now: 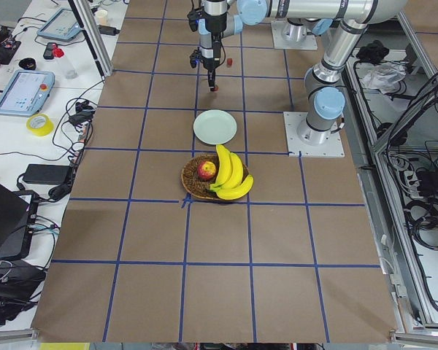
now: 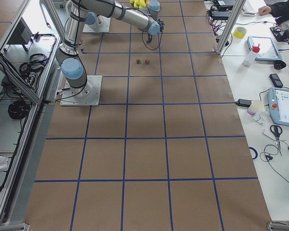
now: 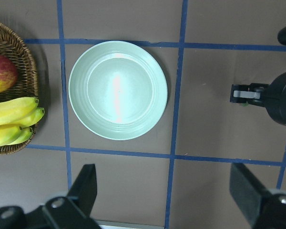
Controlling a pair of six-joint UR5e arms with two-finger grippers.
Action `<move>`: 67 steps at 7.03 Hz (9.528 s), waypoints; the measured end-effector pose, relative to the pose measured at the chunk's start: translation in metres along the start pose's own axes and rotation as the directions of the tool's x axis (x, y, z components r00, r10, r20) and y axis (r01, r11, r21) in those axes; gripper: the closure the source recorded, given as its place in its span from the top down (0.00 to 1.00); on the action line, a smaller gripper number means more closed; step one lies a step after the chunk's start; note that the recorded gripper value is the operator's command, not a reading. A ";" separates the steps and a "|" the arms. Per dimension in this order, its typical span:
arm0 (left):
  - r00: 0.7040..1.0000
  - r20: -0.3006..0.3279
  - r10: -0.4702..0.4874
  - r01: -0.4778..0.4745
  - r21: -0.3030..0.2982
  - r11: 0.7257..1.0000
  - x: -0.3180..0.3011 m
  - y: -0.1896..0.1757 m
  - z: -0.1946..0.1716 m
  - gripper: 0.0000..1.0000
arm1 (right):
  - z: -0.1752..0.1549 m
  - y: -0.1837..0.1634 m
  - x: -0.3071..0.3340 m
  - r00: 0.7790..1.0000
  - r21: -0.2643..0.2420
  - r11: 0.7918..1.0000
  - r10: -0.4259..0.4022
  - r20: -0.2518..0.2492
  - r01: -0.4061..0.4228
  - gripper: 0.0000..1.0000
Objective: Collect all strawberries into plate
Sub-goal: 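Return the right gripper to the strawberries and grasp a second one, then carry the second strawberry with the right gripper and set it beside the first, then move the right gripper back and grasp the last strawberry, then set the last strawberry beside the other two with the right gripper, then raise the right gripper away while the left gripper reaches down and grasps a strawberry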
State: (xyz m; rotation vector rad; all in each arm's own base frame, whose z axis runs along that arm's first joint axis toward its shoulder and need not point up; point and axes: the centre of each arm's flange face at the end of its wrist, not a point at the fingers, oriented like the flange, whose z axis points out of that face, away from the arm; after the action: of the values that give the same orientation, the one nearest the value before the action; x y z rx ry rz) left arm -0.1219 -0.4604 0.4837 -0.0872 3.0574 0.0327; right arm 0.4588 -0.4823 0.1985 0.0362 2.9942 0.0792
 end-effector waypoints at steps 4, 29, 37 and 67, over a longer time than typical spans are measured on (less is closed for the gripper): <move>1.000 -0.005 0.002 -0.002 -0.008 1.000 0.004 0.001 0.005 1.00 | -0.075 -0.013 0.074 0.985 0.010 1.000 -0.014 -0.174 0.015 0.99; 1.000 -0.002 0.009 -0.009 0.012 1.000 0.006 0.000 0.014 1.00 | 0.007 -0.003 0.060 0.996 0.008 0.996 0.087 0.029 -0.088 0.98; 1.000 -0.010 -0.003 0.004 0.053 0.999 0.002 -0.009 0.014 1.00 | -0.015 0.074 0.190 0.979 0.001 0.993 0.118 -0.165 -0.120 0.82; 0.952 -0.272 0.138 -0.113 0.106 0.988 0.134 -0.034 0.214 1.00 | -0.369 -0.012 0.249 0.985 0.046 0.990 -0.130 -0.115 0.136 1.00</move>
State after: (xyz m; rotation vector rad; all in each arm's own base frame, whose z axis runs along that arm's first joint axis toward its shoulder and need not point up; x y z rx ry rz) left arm -0.2360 -0.4967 0.2587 0.1197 3.3357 -0.1188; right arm 0.1583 -0.5065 0.5259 -0.1685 3.1002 -0.0146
